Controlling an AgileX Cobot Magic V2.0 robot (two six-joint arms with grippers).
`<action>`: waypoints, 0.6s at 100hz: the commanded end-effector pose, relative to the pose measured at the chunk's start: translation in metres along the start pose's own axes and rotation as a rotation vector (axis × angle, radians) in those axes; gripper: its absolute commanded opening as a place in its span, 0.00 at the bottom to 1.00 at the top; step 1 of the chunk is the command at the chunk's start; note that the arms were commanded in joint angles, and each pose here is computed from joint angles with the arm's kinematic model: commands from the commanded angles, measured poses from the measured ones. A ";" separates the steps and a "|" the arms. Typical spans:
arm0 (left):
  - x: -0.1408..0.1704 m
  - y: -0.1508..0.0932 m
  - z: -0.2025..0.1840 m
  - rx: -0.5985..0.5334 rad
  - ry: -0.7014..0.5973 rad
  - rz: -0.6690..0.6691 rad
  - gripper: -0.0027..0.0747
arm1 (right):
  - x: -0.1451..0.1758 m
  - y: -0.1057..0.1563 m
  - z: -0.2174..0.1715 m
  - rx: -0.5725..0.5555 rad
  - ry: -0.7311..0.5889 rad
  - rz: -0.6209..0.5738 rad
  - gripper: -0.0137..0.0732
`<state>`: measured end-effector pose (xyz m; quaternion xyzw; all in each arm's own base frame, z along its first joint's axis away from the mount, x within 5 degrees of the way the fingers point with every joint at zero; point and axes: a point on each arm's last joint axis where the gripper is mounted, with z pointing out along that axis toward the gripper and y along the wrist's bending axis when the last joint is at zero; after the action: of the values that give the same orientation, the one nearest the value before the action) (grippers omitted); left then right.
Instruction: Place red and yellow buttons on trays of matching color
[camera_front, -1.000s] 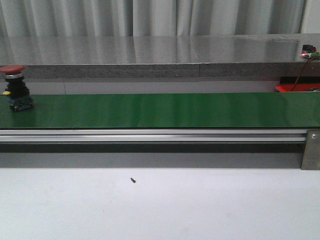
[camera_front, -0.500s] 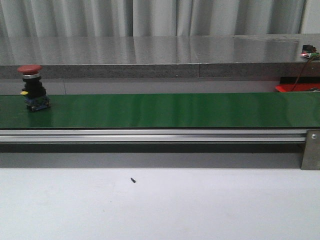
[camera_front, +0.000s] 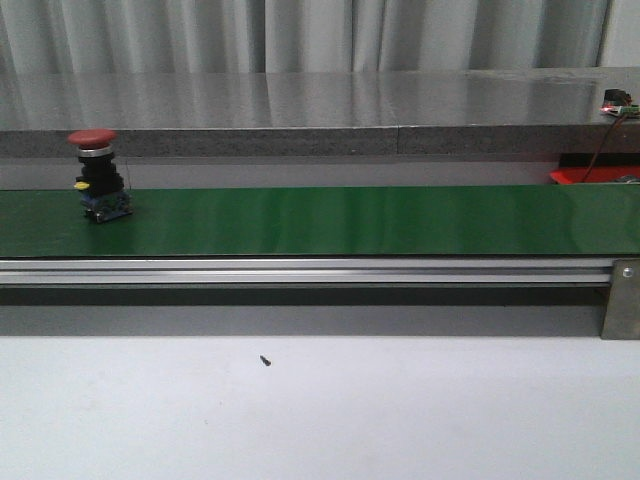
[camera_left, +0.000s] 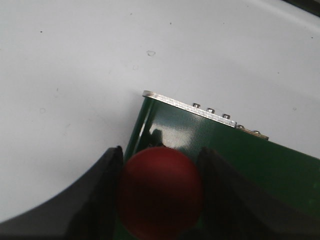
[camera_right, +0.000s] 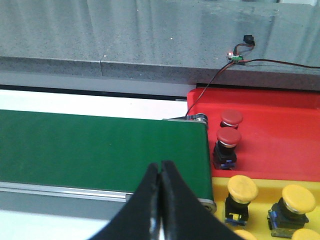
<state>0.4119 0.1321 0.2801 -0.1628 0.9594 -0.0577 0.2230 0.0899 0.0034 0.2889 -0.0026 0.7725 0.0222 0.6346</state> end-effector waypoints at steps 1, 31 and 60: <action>-0.008 -0.013 -0.031 0.022 -0.101 0.023 0.20 | -0.015 -0.002 -0.002 0.020 -0.097 -0.006 0.08; -0.002 -0.018 -0.018 0.034 -0.011 0.038 0.49 | -0.015 -0.002 -0.002 0.020 -0.097 -0.006 0.08; -0.002 -0.028 -0.017 0.115 -0.012 0.066 0.73 | -0.015 -0.002 -0.002 0.020 -0.097 -0.006 0.08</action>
<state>0.4156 0.1162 0.2665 -0.1285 0.9706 -0.0883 0.1832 0.0899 0.0034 0.2889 -0.0028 0.7725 0.0220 0.6346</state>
